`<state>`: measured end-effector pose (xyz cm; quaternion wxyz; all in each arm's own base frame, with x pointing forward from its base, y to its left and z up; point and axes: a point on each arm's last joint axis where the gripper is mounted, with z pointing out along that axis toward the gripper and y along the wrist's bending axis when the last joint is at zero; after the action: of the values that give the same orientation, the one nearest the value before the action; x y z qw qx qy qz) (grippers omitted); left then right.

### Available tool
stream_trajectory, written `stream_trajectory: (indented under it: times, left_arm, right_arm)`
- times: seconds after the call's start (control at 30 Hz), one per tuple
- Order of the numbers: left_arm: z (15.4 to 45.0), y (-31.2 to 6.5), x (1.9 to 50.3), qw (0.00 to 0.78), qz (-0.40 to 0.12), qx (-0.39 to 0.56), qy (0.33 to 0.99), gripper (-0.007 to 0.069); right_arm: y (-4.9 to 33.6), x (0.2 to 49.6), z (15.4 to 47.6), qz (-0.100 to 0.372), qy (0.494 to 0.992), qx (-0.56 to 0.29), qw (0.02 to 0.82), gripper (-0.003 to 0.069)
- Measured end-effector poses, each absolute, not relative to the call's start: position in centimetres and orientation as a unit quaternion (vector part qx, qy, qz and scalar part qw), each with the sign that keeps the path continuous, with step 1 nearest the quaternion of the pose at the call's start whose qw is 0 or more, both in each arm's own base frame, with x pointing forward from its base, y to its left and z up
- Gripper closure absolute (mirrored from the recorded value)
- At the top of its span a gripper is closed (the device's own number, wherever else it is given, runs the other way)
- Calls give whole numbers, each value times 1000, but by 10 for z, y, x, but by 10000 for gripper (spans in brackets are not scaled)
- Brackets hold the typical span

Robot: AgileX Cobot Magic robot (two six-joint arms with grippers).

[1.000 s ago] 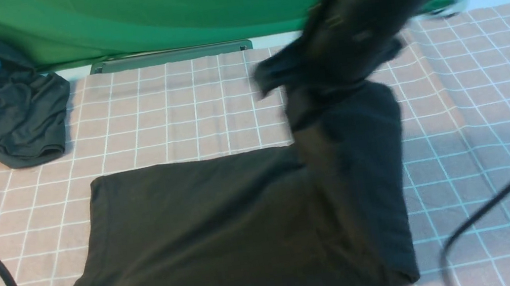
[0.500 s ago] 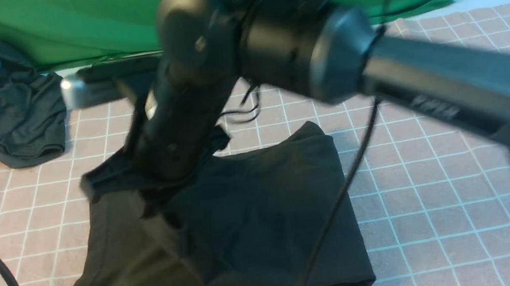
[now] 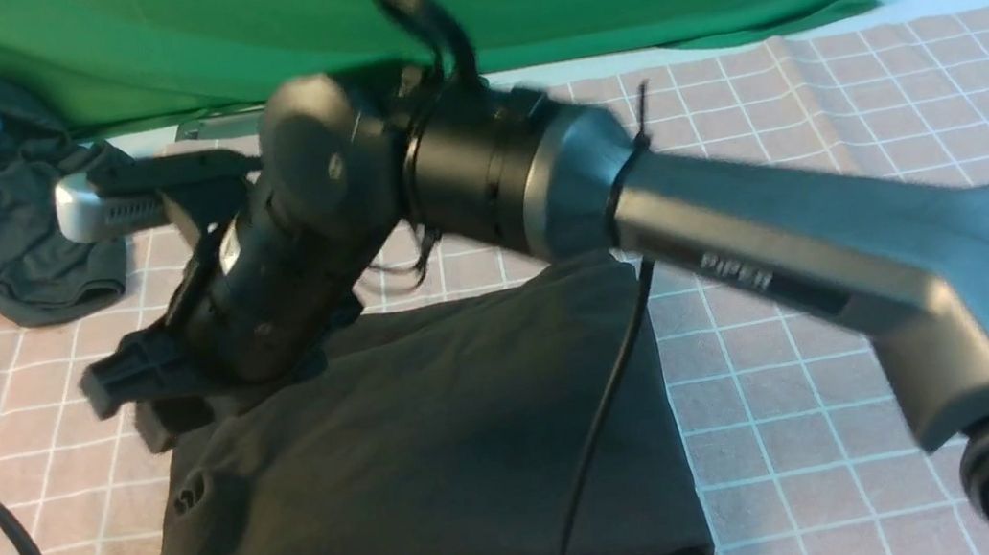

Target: Fold a long-sleeved shirt over a pink coffee tablecloth.

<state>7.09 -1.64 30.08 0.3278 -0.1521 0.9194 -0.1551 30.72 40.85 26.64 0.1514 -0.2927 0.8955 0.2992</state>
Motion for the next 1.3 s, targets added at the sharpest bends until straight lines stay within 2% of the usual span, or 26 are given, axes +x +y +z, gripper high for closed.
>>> stream_trajectory:
  times: [0.07, 0.13, 0.2, 0.27, 0.3, 0.37, 0.4, 0.5, 0.6, 0.7, 0.73, 0.83, 0.87, 0.9, 0.97, 1.1, 1.3]
  left_arm:
    - [300, -17, 71, 321, -159, -157, 920, 613]
    - [299, -19, 76, 307, -172, -160, 922, 613]
    - [298, -23, 84, 290, -195, -161, 923, 613]
    - [297, -26, 92, 283, -211, -157, 923, 613]
    - [295, -29, 103, 271, -231, -151, 922, 613]
    - [292, -32, 114, 259, -245, -147, 923, 613]
    - [287, -33, 128, 246, -255, -143, 924, 613]
    - [276, -35, 150, 225, -266, -146, 926, 613]
    - [257, -35, 175, 199, -254, -150, 934, 613]
    - [244, -40, 192, 181, -240, -141, 943, 613]
    - [235, -47, 205, 178, -231, -132, 947, 613]
    - [219, -52, 218, 161, -216, -130, 954, 613]
    - [204, -55, 224, 135, -199, -129, 962, 613]
    - [202, -55, 225, 132, -197, -130, 963, 613]
    - [185, -52, 229, 97, -164, -142, 971, 613]
    - [175, -44, 229, 81, -115, -159, 977, 613]
    - [184, -42, 226, 95, -112, -161, 976, 613]
  right_arm:
    - [392, 313, 281, 271, 895, -324, 147, 298]
    - [365, 323, 306, 240, 894, -338, 169, 475]
    - [344, 327, 332, 228, 893, -335, 198, 575]
    - [330, 327, 349, 224, 889, -335, 218, 603]
    - [312, 322, 371, 222, 886, -329, 239, 617]
    - [302, 318, 376, 214, 888, -328, 241, 620]
    - [285, 309, 382, 198, 890, -331, 242, 620]
    - [265, 296, 366, 163, 905, -332, 208, 620]
    - [251, 284, 324, 128, 923, -333, 145, 620]
    - [247, 281, 291, 115, 930, -328, 116, 620]
    - [246, 281, 268, 111, 934, -322, 108, 621]
    - [245, 281, 242, 104, 938, -315, 96, 620]
    - [244, 280, 219, 97, 943, -309, 80, 620]
    - [244, 281, 218, 97, 943, -309, 80, 620]
    - [243, 279, 195, 84, 949, -299, 51, 620]
    - [238, 278, 177, 65, 957, -281, 43, 620]
    - [232, 287, 180, 63, 963, -257, 55, 620]
